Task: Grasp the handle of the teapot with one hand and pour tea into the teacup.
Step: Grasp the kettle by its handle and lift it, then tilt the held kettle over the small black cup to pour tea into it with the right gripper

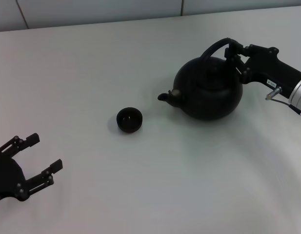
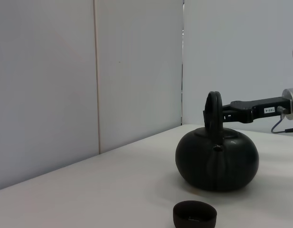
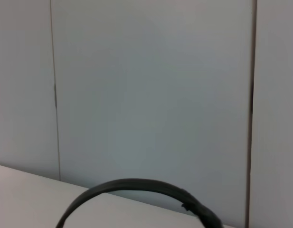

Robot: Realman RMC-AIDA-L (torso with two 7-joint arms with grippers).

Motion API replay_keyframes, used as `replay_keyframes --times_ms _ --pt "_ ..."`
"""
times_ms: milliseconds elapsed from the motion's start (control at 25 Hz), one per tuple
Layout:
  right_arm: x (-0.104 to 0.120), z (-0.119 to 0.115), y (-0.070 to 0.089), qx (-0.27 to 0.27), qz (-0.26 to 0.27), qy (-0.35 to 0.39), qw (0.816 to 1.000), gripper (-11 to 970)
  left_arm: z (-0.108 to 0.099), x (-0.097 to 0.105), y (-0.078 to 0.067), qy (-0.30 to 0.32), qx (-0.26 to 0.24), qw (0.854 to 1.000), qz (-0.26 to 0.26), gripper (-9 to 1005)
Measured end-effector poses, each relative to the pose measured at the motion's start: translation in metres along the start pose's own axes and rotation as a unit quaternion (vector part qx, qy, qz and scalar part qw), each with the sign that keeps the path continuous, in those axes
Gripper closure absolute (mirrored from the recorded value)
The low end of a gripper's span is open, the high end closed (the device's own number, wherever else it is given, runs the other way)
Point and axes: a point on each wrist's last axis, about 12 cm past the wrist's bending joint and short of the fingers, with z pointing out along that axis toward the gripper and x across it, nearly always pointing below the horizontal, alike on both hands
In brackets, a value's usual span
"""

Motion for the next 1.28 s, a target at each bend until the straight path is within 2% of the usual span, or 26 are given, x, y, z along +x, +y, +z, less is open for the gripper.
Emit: replay_keyframes --times_ms 200,360,600,840,1000,1280 --pt "-0.002 0.001 -0.001 -0.002 -0.005 0.0 1.0 695 0.001 -0.001 0.001 -0.001 0.0 1.0 0.002 189" --pt "-0.003 0.001 -0.001 0.0 -0.004 -0.003 1.0 874 0.001 -0.001 0.001 -0.001 0.001 1.0 0.003 189" --pt "-0.014 0.012 -0.004 -0.004 0.008 -0.015 1.0 878 0.001 -0.001 0.001 -0.001 0.001 1.0 0.003 189" --pt "-0.039 0.043 -0.007 -0.029 0.013 -0.01 0.999 879 0.004 -0.001 -0.001 -0.004 0.004 1.0 0.0 190" --pt "-0.052 0.066 -0.002 -0.061 -0.003 0.01 0.998 878 0.008 -0.001 -0.001 -0.007 0.008 1.0 -0.002 190" --pt "-0.061 0.071 -0.002 -0.073 -0.03 0.01 0.997 878 0.011 -0.003 0.001 -0.008 0.009 1.0 0.0 190"
